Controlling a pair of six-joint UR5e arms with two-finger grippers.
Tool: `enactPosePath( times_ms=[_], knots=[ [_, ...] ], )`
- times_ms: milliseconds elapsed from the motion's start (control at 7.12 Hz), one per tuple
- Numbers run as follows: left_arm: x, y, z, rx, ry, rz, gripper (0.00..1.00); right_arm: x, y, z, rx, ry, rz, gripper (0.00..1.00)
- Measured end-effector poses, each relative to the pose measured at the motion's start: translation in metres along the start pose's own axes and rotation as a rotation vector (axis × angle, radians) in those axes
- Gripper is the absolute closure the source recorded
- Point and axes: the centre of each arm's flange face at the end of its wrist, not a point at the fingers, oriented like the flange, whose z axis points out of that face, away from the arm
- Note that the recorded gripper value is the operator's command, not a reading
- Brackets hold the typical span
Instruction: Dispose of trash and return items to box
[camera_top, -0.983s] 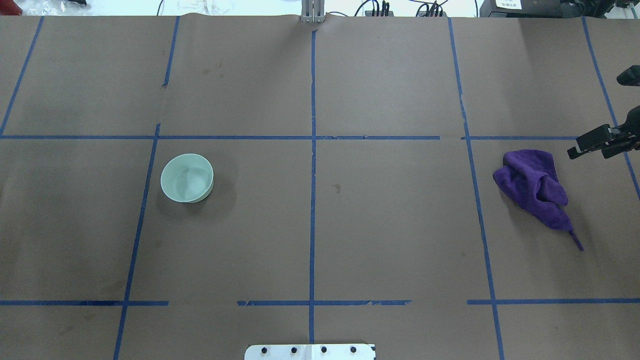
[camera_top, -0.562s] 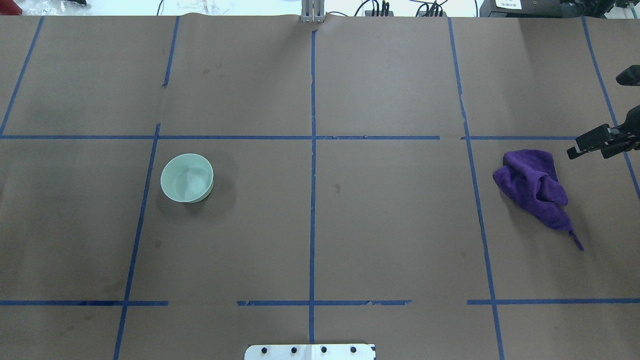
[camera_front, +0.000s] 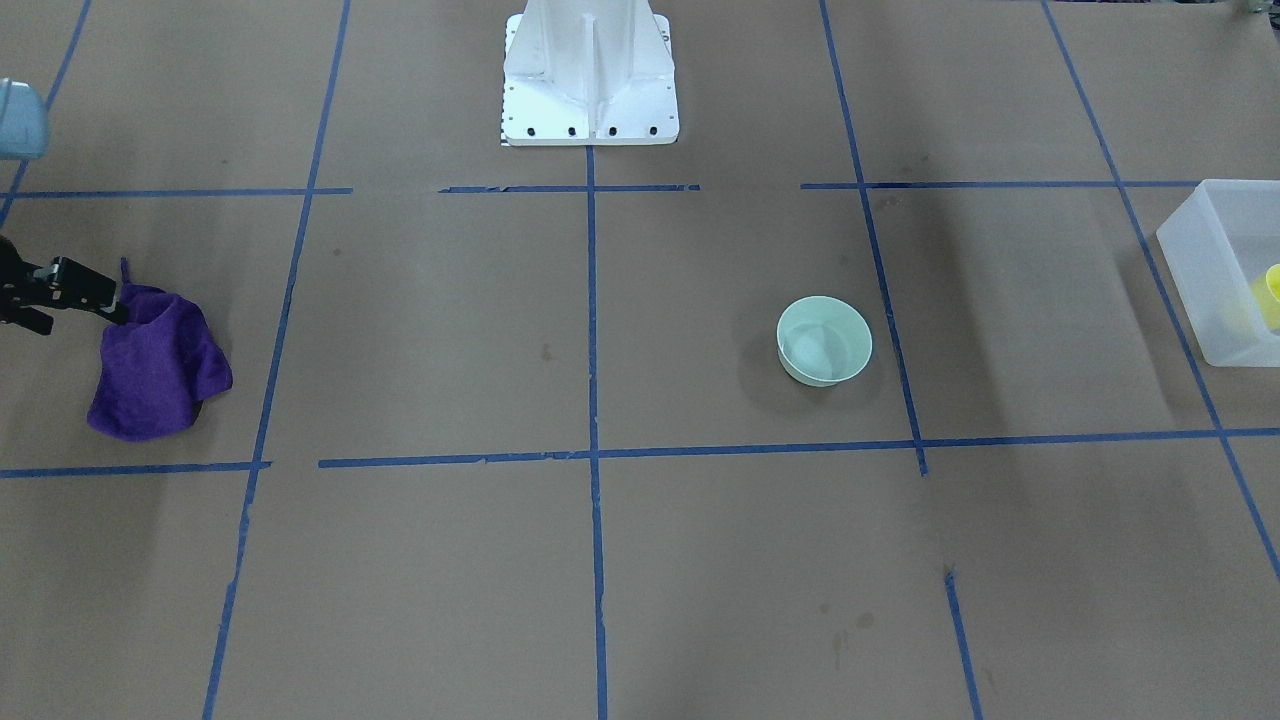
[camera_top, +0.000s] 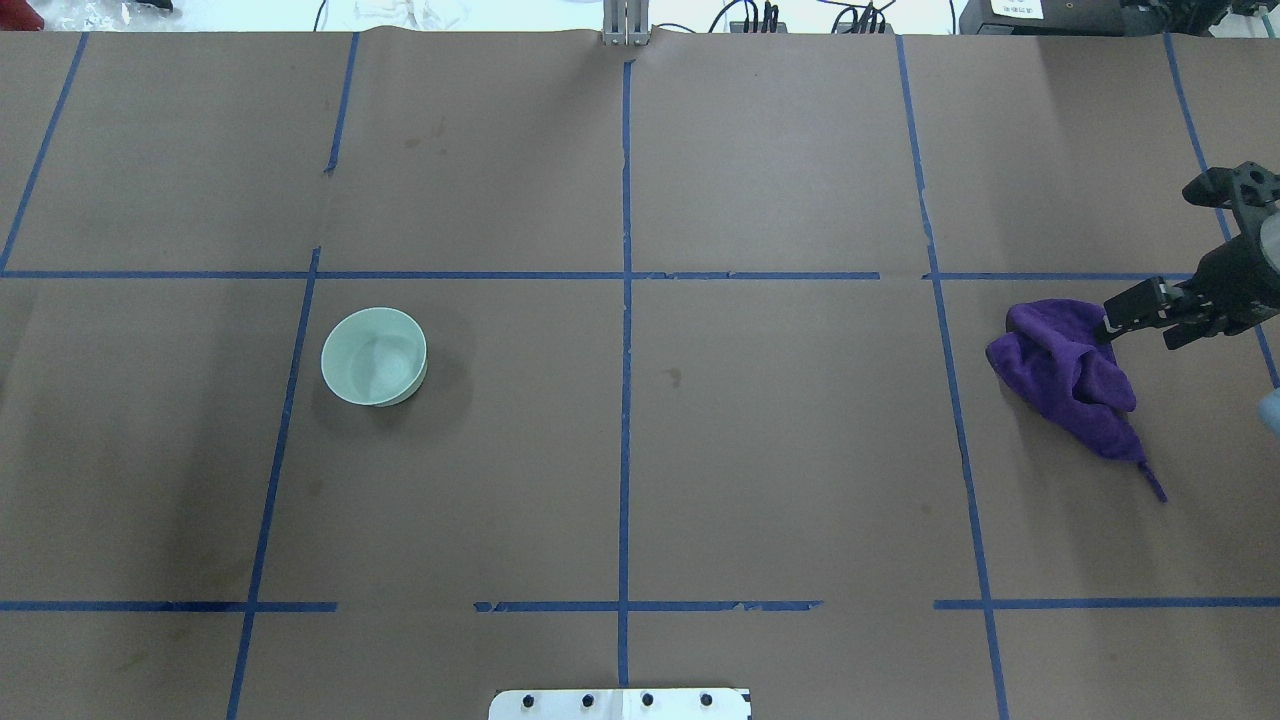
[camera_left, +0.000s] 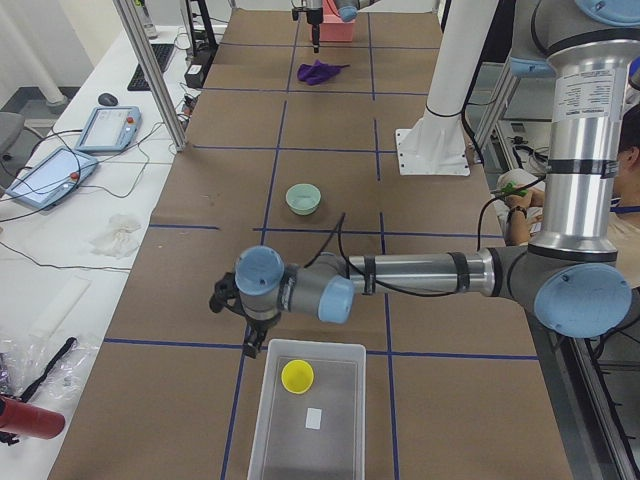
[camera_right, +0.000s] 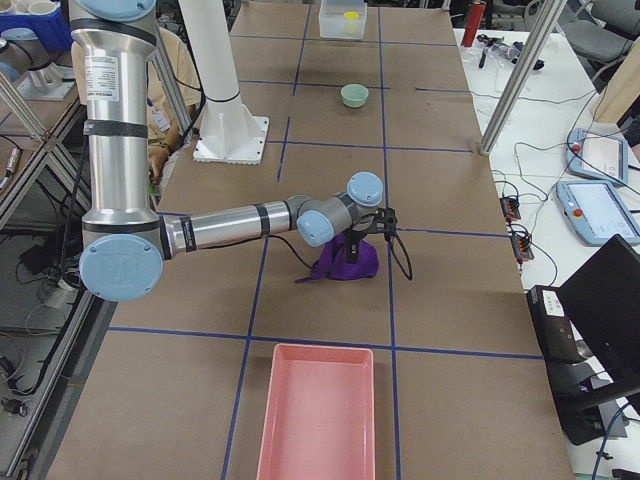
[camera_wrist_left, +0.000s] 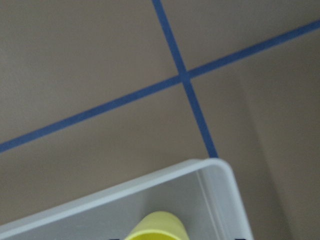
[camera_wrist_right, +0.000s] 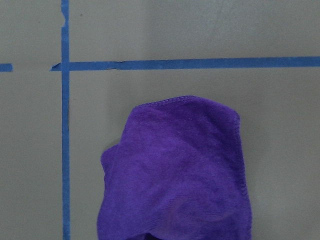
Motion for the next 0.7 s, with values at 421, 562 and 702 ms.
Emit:
enactPosePath(
  times_ms=[421,562,702],
  knots=[
    [0.168,-0.054,-0.008,0.000,0.071,-0.174,0.00,-0.041,0.019,0.047,0.038,0.034,0.078,0.91],
    [0.221,-0.052,0.017,-0.040,0.096,-0.161,0.00,-0.043,0.022,0.052,0.048,0.045,0.085,1.00],
    [0.263,-0.046,0.044,-0.063,0.098,-0.143,0.02,-0.043,0.023,0.052,0.054,0.049,0.089,1.00]
  ],
)
